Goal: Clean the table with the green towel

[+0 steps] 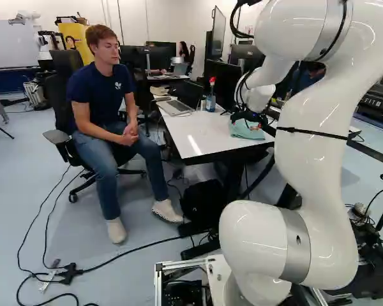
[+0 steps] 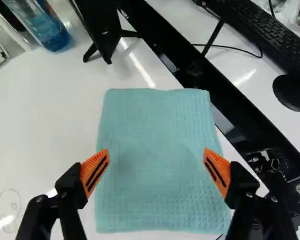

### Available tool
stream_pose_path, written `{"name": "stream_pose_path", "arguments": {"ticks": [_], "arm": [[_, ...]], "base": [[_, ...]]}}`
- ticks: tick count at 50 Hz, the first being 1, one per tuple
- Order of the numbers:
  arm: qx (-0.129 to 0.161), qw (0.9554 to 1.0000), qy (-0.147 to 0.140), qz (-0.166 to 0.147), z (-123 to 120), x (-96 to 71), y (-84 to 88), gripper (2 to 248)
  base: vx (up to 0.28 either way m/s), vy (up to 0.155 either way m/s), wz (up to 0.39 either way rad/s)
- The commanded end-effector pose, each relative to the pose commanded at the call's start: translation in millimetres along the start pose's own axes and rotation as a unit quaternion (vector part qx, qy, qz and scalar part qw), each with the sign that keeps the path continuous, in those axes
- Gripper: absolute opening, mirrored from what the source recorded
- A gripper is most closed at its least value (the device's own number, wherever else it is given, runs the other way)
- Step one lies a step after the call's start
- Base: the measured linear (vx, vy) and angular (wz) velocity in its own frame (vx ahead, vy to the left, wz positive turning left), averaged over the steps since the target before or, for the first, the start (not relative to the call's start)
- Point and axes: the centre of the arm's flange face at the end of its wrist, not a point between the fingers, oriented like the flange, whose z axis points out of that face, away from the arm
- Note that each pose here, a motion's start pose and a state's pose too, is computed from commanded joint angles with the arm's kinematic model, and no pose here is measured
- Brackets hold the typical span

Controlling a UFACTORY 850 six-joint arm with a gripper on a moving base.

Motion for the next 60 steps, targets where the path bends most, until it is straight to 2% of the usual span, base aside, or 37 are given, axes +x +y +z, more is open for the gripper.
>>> {"name": "stream_pose_path", "arguments": {"ticks": [13,60], "arm": [[0.000,1.0000,-0.007,0.000,9.1,-4.1,0.0,247],[0.000,1.0000,-0.008,0.000,9.5,-4.3,0.0,247]], "base": [[0.000,0.000,0.000],[0.000,0.000,0.000]]}}
